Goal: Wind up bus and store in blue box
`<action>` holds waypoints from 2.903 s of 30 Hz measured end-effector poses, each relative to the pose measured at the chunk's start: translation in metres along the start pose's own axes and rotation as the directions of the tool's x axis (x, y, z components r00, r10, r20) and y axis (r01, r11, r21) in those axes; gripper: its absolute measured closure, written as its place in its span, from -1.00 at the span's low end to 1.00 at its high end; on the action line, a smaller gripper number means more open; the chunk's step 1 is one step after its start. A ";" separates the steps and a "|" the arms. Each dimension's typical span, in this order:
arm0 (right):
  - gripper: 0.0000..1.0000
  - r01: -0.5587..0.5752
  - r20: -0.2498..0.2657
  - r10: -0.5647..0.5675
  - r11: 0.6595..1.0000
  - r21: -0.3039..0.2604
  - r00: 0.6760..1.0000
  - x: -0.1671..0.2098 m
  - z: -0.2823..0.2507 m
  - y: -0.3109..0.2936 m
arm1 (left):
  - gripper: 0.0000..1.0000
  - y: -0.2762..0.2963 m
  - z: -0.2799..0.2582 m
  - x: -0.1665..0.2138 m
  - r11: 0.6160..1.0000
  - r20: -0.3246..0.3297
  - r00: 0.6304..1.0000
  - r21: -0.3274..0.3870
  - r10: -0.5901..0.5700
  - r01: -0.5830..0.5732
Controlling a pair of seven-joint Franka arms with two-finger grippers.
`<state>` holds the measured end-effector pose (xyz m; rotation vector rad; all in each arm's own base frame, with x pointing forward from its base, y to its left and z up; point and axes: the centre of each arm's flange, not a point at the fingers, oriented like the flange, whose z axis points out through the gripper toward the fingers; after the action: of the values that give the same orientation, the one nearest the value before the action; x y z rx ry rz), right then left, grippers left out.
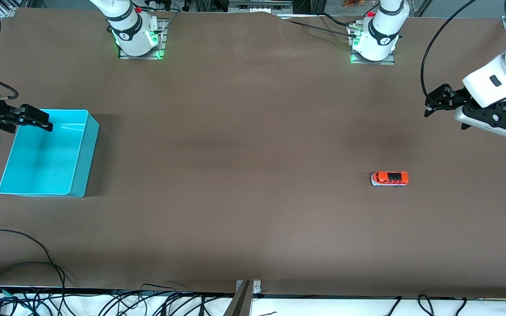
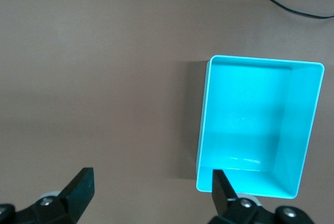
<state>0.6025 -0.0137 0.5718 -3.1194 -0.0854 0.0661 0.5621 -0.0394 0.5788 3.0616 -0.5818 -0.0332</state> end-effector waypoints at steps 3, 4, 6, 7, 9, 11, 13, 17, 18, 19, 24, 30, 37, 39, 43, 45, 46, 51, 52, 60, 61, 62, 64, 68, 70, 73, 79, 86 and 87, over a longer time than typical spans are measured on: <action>-1.00 0.000 0.000 0.000 1.000 0.000 1.000 0.000 0.000 0.000 | -1.00 -0.004 0.003 0.000 0.997 0.004 0.997 -0.002 0.076 -0.076; -1.00 0.000 0.000 0.000 1.000 0.000 1.000 0.000 0.000 0.000 | -1.00 -0.006 0.004 0.000 0.995 0.006 0.995 -0.004 0.103 -0.103; -1.00 0.000 0.000 0.000 1.000 0.000 1.000 0.000 0.000 0.000 | -1.00 -0.010 0.007 0.000 0.988 0.010 0.988 -0.007 0.153 -0.153; -1.00 0.000 0.000 0.000 1.000 0.000 1.000 0.000 0.000 0.000 | -1.00 -0.012 0.008 0.000 0.984 0.012 0.984 -0.009 0.177 -0.177; -1.00 0.000 0.000 0.000 1.000 0.000 1.000 0.000 0.000 0.000 | -1.00 -0.016 0.011 0.000 0.975 0.016 0.974 -0.013 0.224 -0.224; -1.00 0.000 0.000 0.000 1.000 0.000 1.000 0.000 0.000 0.000 | -1.00 -0.018 0.014 0.001 0.966 0.019 0.966 -0.017 0.259 -0.258; -1.00 0.000 0.000 0.000 1.000 0.000 1.000 0.000 0.000 0.000 | -1.00 -0.021 0.017 0.001 0.957 0.023 0.957 -0.021 0.290 -0.289; -1.00 0.000 0.000 0.000 1.000 0.000 1.000 0.000 0.000 0.000 | -1.00 -0.025 0.023 0.002 0.939 0.028 0.939 -0.029 0.342 -0.342; -1.00 0.000 0.000 0.000 1.000 0.000 1.000 0.000 0.000 0.000 | -1.00 -0.026 0.024 0.003 0.933 0.029 0.932 -0.032 0.360 -0.359; -1.00 0.000 0.000 0.000 1.000 0.000 1.000 0.000 0.000 0.000 | -1.00 -0.027 0.026 0.003 0.925 0.031 0.925 -0.035 0.379 -0.378; -1.00 0.000 0.000 0.000 1.000 0.000 1.000 0.000 0.000 0.000 | -1.00 -0.039 0.038 0.004 0.873 0.037 0.873 -0.056 0.486 -0.484; -1.00 0.000 0.002 0.000 1.000 0.000 1.000 0.000 0.001 0.000 | -1.00 -0.045 0.054 0.008 0.828 0.084 0.824 -0.054 0.560 -0.558; -1.00 0.000 0.006 0.000 1.000 0.001 1.000 0.002 0.004 0.000 | -1.00 -0.026 0.074 0.027 0.763 0.139 0.753 -0.033 0.643 -0.645; -1.00 0.000 0.007 0.000 1.000 0.001 1.000 0.002 0.004 0.000 | -1.00 -0.022 0.083 0.032 0.746 0.146 0.735 -0.040 0.662 -0.664; -1.00 0.000 0.007 0.000 1.000 0.001 1.000 0.002 0.004 0.000 | -1.00 -0.022 0.105 0.041 0.710 0.148 0.697 -0.062 0.701 -0.701; -1.00 0.000 0.007 0.000 1.000 0.001 1.000 0.002 0.004 0.000 | -1.00 -0.024 0.118 0.045 0.693 0.148 0.679 -0.076 0.719 -0.717; -1.00 0.000 0.007 0.000 1.000 0.001 1.000 0.002 0.004 0.000 | -1.00 -0.025 0.125 0.047 0.682 0.149 0.668 -0.086 0.729 -0.726; -1.00 0.000 0.007 0.000 1.000 0.001 1.000 0.002 0.004 0.000 | -1.00 -0.030 0.169 0.058 0.633 0.145 0.617 -0.126 0.774 -0.764; -1.00 0.000 0.007 0.000 1.000 0.001 1.000 0.002 0.004 0.000 | -1.00 -0.031 0.178 0.060 0.622 0.141 0.607 -0.129 0.782 -0.772; -1.00 0.000 0.007 0.000 1.000 0.001 1.000 0.002 0.004 0.000 | -1.00 -0.029 0.245 0.062 0.546 0.107 0.536 -0.112 0.837 -0.830; -1.00 0.000 0.007 0.000 1.000 0.001 1.000 0.002 0.004 0.000 | -1.00 -0.029 0.250 0.061 0.534 0.102 0.525 -0.106 0.845 -0.839; -1.00 0.000 0.007 0.000 1.000 0.001 1.000 0.002 0.004 0.000 | -1.00 -0.028 0.256 0.061 0.522 0.097 0.514 -0.100 0.853 -0.847; -1.00 0.000 0.007 0.000 1.000 0.001 1.000 0.002 0.004 0.000 | -1.00 -0.028 0.265 0.060 0.497 0.087 0.490 -0.087 0.867 -0.864; -1.00 0.000 0.007 0.000 1.000 0.001 1.000 0.002 0.004 0.000 | -1.00 -0.031 0.281 0.061 0.455 0.074 0.451 -0.060 0.890 -0.888; -1.00 0.000 0.007 0.000 1.000 0.001 1.000 0.002 0.004 0.000 | -1.00 -0.035 0.289 0.062 0.439 0.076 0.435 -0.053 0.897 -0.897; -1.00 0.000 0.007 0.000 1.000 0.001 1.000 0.002 0.004 0.000 | -1.00 -0.038 0.302 0.062 0.422 0.090 0.416 -0.058 0.905 -0.905; -1.00 0.000 0.007 0.000 1.000 0.001 1.000 0.002 0.004 0.000 | -1.00 -0.041 0.324 0.059 0.406 0.110 0.396 -0.086 0.912 -0.910; -1.00 0.000 0.007 0.000 1.000 0.001 1.000 0.002 0.004 0.000 | -1.00 -0.056 0.343 0.057 0.407 0.101 0.398 -0.083 0.912 -0.910; -1.00 0.000 0.007 0.000 1.000 0.001 1.000 0.002 0.004 0.000 | -1.00 -0.057 0.346 0.057 0.405 0.099 0.397 -0.081 0.913 -0.911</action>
<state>0.6043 -0.0138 0.5674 -3.1187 -0.0852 0.0763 0.6266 -0.0145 0.2306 2.2408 -2.1606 -0.2057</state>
